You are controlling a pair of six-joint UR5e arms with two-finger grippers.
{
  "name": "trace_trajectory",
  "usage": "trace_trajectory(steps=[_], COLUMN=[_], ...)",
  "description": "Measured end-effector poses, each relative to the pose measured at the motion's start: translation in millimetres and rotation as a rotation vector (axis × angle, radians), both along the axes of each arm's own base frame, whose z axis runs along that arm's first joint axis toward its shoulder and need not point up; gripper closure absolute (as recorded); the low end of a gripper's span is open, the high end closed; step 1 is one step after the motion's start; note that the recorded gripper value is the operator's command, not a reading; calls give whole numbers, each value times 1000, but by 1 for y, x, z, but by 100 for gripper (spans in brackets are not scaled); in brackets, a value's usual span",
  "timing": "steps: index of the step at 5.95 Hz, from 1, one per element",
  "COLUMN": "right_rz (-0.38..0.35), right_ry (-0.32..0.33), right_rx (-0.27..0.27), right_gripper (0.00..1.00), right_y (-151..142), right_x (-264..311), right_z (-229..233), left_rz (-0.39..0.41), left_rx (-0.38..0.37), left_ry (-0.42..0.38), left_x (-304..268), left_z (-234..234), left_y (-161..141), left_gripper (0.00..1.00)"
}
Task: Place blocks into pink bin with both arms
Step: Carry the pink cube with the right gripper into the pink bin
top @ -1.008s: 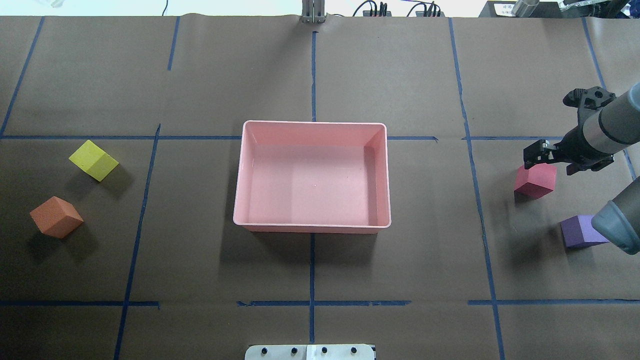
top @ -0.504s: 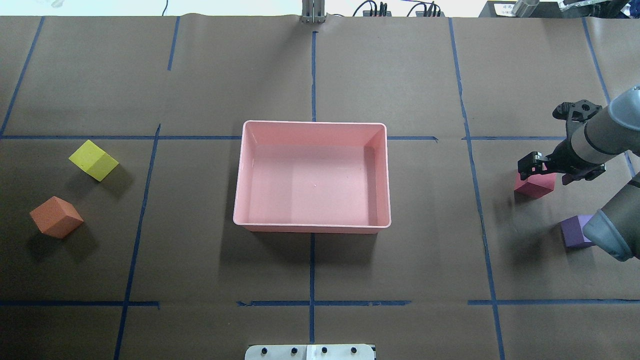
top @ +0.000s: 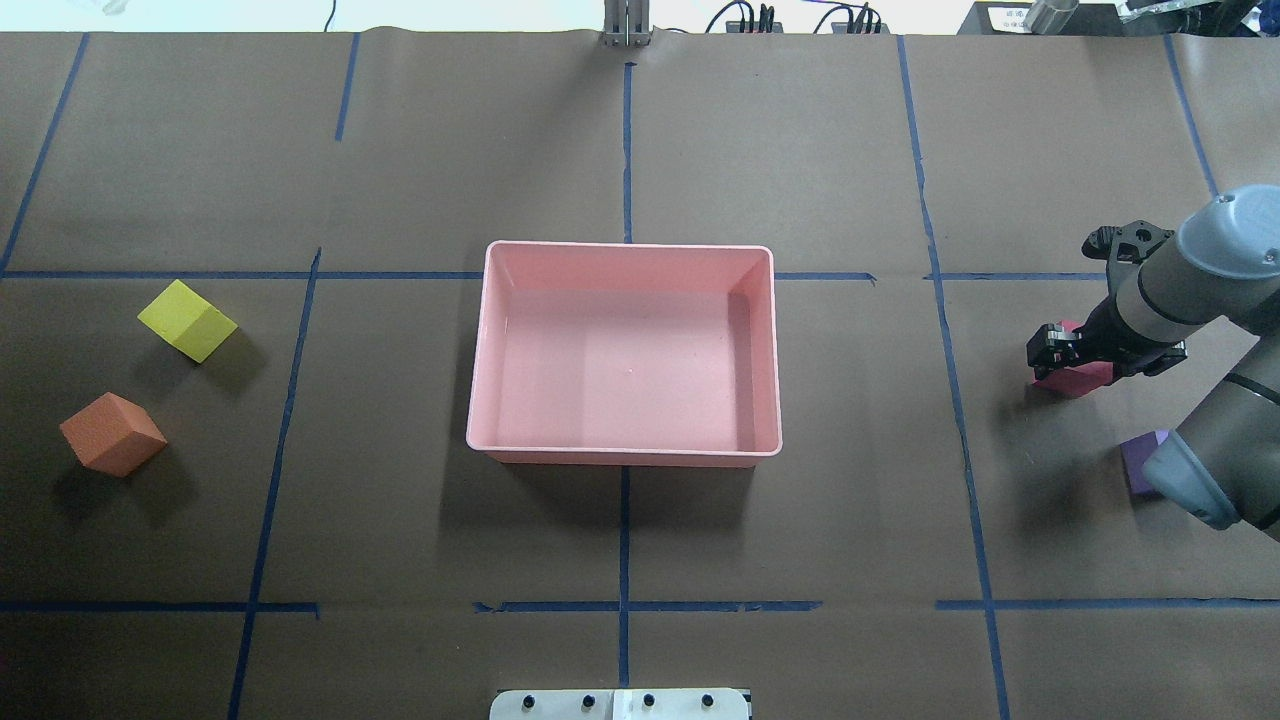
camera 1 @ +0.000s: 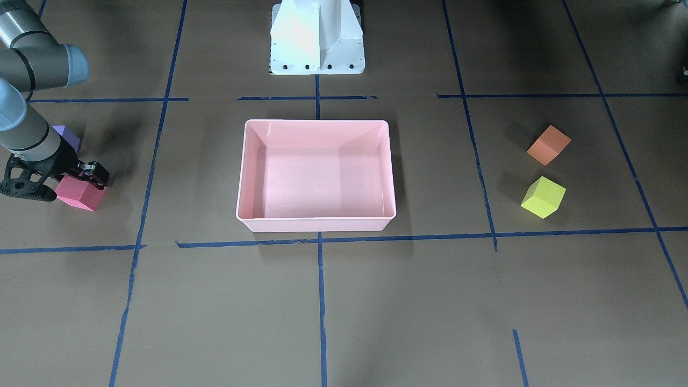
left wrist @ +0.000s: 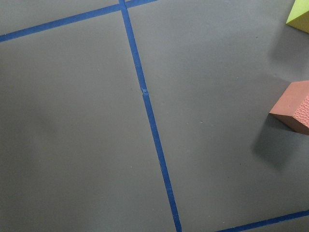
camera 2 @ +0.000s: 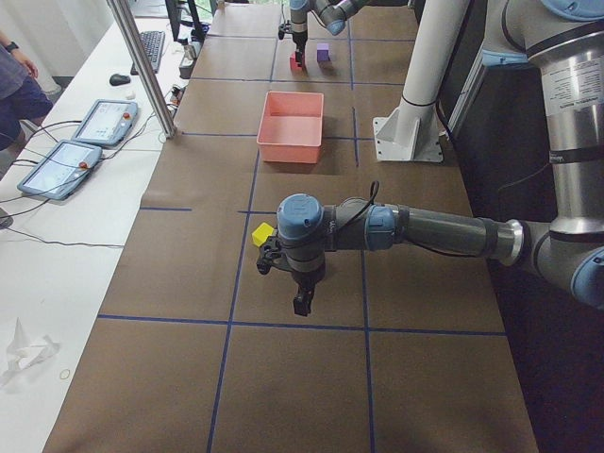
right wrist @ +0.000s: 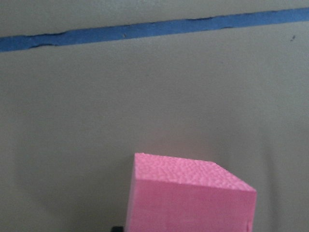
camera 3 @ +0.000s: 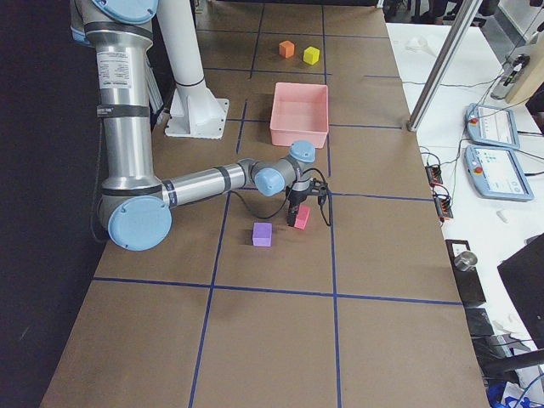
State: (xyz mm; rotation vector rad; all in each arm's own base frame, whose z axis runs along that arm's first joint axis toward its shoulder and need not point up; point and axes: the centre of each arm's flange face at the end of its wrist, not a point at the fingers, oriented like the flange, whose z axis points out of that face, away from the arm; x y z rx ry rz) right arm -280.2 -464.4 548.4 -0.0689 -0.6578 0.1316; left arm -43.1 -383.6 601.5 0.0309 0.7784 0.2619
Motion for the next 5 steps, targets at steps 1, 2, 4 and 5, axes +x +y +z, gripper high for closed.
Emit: trace_trajectory(steps=[1,2,4,5], right_rz=[-1,3,18,40], right_ry=[-9,-36,-126,-169], right_rx=[11,39,135,154], right_gripper=[79,79,78,78], right_y=[-2,-7,-28,-42], right_x=[-3,-6,-23,-42], right_z=[-9,-32,-114,-173], left_rz=[0,0,0,-1], left_rx=[2,7,19,29], left_ry=[0,0,1,0], left_x=[0,0,0,0], left_z=[-2,-5,-12,-17], left_y=[4,8,10,10], left_gripper=[0,0,0,0])
